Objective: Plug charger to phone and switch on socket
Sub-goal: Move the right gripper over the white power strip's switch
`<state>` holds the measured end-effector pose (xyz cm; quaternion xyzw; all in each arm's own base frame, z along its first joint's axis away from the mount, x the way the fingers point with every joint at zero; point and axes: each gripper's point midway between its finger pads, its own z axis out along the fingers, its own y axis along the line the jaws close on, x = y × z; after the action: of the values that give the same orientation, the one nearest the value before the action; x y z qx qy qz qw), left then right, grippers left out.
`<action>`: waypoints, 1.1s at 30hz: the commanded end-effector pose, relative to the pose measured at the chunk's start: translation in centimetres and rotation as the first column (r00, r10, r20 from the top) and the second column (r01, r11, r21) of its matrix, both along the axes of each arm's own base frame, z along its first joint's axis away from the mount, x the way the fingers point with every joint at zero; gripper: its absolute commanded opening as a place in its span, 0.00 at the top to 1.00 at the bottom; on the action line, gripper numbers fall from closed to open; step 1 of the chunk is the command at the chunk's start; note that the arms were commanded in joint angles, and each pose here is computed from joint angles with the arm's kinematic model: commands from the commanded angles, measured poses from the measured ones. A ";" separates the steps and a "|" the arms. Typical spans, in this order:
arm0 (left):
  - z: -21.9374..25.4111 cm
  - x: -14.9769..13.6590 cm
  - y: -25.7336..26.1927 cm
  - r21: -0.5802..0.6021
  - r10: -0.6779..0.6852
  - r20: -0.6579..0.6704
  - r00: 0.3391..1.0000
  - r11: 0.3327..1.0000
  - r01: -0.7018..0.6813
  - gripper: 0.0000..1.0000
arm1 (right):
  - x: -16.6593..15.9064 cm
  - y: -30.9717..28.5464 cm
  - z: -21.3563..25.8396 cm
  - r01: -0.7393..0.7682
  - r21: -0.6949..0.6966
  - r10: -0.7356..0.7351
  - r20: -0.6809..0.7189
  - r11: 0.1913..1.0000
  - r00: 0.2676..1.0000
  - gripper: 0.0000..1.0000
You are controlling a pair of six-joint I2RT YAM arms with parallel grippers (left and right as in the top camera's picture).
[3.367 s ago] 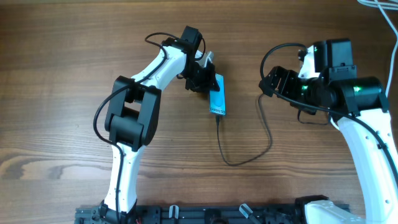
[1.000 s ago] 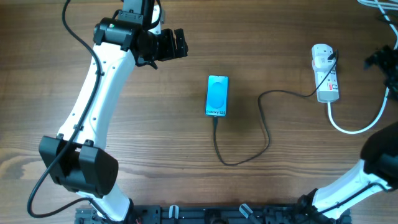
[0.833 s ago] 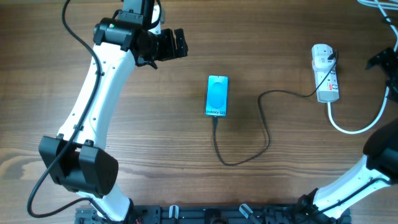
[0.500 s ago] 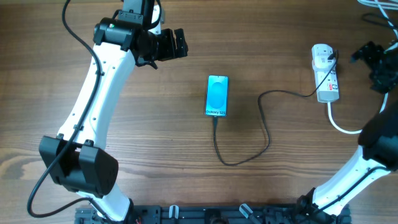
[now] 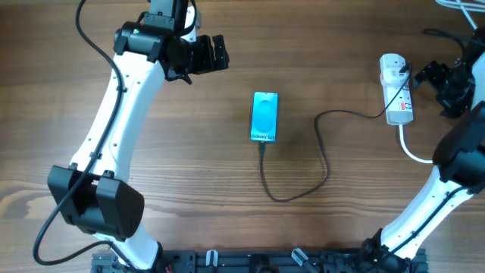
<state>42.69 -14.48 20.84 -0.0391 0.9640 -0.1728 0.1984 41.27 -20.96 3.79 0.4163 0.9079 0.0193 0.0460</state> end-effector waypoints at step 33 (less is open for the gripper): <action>-0.5 0.1 0.2 0.004 0.014 -0.014 1.000 1.000 -0.014 0.00 | 0.7 1.1 -3.6 -0.096 0.056 0.094 0.026 0.994 0.995 0.01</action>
<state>42.69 -14.48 20.84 -0.0391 0.9640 -0.1728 0.1984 42.45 -20.53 1.92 0.3825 0.9207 0.0428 0.0648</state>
